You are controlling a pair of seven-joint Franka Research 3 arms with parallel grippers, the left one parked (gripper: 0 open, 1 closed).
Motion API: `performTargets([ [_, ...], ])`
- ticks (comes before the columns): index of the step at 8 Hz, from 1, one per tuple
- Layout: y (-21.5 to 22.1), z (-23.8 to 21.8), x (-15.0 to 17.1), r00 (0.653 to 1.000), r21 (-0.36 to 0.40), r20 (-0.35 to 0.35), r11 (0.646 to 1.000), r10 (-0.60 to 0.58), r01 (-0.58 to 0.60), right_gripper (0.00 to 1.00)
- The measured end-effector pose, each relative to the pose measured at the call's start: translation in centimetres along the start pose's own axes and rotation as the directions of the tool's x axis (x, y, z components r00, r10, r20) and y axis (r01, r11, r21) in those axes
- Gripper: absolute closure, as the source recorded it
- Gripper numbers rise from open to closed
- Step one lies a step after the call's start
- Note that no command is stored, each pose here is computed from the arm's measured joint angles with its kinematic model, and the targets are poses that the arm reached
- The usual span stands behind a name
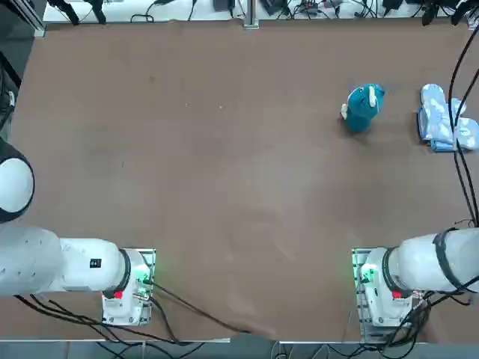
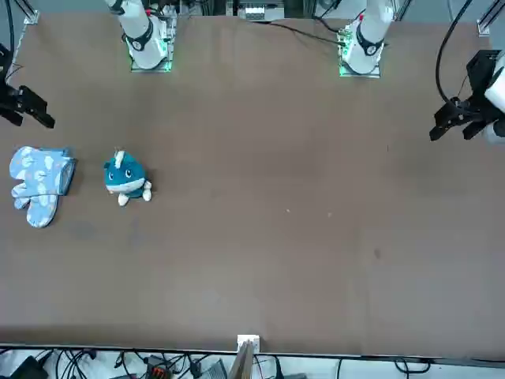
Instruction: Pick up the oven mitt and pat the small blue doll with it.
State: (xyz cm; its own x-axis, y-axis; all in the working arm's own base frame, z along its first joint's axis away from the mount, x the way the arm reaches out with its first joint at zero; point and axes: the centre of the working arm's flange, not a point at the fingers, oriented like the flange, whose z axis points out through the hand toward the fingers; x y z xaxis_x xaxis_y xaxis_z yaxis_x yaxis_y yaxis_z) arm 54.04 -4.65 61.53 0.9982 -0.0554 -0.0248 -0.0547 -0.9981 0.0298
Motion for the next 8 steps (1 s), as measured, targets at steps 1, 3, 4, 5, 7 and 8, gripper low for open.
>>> performTargets([
  [1, 0.0, 0.0, 0.0, 1.0, 0.0, 0.0, 1.0, -0.001, 0.001, 0.0],
  [3, 0.0, 0.1, 0.1, 1.0, -0.001, 0.001, 1.0, -0.003, 0.003, 0.0],
  [4, 0.1, 0.3, 0.3, 1.0, -0.012, 0.005, 1.0, -0.004, 0.005, 0.0],
  [5, 0.2, 0.8, 0.7, 1.0, -0.047, 0.015, 0.999, -0.016, 0.017, 0.0],
  [7, 0.4, 2.8, 1.7, 0.995, -0.179, 0.061, 0.98, -0.074, 0.083, 0.0],
  [8, 0.2, 4.2, 2.2, 0.993, -0.22, 0.075, 0.969, -0.095, 0.11, 0.0],
])
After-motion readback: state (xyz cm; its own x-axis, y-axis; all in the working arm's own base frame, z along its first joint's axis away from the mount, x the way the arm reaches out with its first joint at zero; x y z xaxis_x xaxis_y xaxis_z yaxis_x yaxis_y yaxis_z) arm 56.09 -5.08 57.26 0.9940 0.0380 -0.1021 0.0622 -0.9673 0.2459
